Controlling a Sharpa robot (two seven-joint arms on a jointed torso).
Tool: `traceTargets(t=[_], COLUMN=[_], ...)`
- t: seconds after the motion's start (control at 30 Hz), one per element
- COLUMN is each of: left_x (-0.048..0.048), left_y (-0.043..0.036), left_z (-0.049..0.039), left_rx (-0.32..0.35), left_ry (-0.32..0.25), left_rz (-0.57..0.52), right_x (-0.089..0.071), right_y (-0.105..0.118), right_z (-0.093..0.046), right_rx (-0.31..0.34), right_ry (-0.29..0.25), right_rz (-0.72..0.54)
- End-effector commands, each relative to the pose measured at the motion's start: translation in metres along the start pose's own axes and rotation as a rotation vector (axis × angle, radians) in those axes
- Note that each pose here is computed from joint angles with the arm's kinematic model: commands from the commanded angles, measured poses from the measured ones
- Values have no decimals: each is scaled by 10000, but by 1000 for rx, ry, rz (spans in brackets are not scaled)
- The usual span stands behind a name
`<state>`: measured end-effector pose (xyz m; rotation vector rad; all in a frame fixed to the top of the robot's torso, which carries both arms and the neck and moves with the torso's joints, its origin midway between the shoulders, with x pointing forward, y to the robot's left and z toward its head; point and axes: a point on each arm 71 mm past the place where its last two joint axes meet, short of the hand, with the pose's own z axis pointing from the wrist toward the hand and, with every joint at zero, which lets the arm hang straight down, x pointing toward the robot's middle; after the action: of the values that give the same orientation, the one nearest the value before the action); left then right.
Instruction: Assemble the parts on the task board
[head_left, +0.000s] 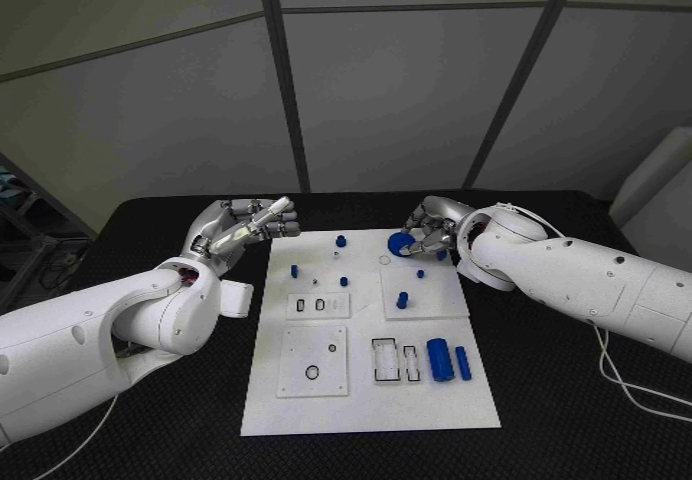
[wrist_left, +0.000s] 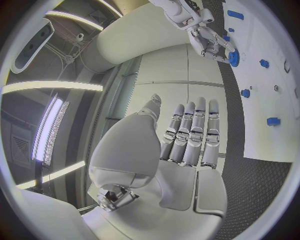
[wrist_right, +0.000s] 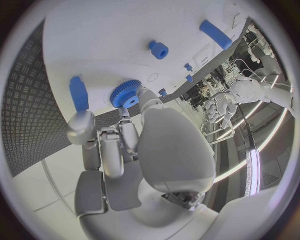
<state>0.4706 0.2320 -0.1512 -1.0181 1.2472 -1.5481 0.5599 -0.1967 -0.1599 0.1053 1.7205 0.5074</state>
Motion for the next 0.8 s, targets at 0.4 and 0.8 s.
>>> traceTargets(t=[0.4,0.8], left_x=[16,16], left_y=[-11,-10], left_z=[7,7], left_rx=[4,2], left_ry=[17,18], left_rz=[-1,-1], right_x=[-8,-16], right_y=[36,97], right_z=[11,11], right_rx=[-5,-21], right_ry=[-16,-48], right_rz=[-19,-84])
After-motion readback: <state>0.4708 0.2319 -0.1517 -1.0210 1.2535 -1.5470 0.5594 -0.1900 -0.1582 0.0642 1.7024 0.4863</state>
